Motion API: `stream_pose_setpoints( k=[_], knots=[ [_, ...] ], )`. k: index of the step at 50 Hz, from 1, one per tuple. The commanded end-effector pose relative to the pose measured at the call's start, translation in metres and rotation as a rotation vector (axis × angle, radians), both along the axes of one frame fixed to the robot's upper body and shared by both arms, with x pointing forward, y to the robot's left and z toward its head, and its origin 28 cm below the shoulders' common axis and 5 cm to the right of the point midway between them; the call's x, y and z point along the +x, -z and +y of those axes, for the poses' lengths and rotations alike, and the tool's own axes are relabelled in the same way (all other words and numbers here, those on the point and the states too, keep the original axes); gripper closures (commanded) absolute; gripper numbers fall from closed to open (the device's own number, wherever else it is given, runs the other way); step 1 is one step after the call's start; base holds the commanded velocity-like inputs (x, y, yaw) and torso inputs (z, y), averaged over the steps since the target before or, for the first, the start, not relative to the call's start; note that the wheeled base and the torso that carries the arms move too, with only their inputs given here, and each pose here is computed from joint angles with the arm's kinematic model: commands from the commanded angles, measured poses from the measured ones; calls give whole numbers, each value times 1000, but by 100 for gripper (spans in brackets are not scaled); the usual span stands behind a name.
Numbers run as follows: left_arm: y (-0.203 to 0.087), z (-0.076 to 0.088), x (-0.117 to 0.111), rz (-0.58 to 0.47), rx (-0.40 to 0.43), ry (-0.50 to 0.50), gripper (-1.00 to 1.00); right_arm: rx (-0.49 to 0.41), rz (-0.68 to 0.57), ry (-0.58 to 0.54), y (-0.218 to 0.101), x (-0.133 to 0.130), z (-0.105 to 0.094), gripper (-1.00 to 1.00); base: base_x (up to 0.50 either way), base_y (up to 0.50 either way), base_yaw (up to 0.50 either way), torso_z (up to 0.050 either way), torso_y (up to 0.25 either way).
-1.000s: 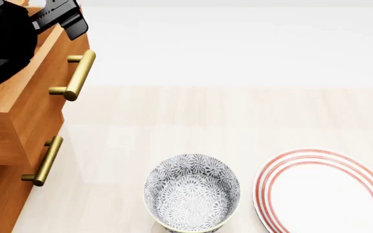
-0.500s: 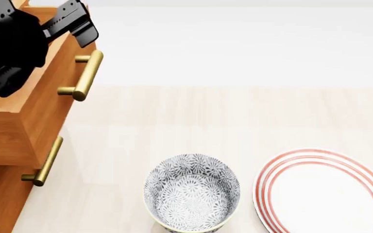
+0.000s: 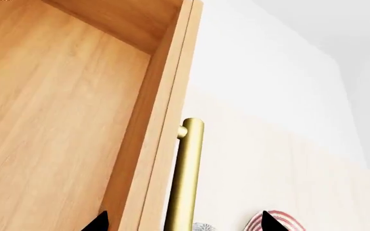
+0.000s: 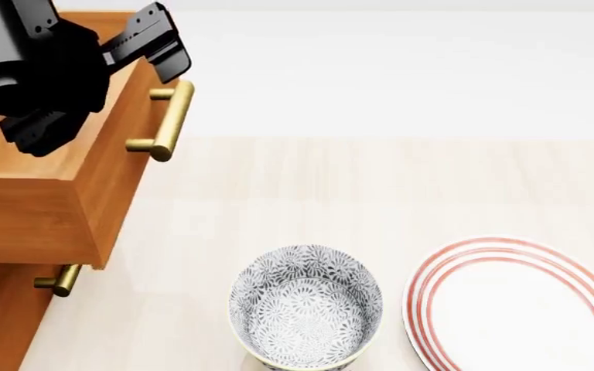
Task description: Open the top drawer of the cabinet.
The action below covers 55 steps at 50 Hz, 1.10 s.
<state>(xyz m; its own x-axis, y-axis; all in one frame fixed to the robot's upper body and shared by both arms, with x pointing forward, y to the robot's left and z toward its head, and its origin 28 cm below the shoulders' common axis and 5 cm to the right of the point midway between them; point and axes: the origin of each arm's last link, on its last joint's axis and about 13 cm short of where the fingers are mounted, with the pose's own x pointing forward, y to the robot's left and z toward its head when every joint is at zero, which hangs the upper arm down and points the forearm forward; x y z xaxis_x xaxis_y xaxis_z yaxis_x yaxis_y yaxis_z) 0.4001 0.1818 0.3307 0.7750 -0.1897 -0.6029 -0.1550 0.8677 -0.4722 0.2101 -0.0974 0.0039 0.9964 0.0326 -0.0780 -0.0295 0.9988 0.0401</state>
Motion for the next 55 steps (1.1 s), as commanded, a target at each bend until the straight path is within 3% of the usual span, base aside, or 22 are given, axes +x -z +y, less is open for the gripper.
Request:
stream_pose_setpoints(
  k=[1, 55],
  knots=[
    [-1, -23, -3, -16, -75, 107, -100, 7, -19, -7, -1, 1, 1, -100, 0, 0, 0, 0, 0],
    [-6, -75, -27, -50, -67, 291, -100, 17, -26, -7, -3, 0, -1, -100, 0, 0, 0, 0, 0]
  ],
)
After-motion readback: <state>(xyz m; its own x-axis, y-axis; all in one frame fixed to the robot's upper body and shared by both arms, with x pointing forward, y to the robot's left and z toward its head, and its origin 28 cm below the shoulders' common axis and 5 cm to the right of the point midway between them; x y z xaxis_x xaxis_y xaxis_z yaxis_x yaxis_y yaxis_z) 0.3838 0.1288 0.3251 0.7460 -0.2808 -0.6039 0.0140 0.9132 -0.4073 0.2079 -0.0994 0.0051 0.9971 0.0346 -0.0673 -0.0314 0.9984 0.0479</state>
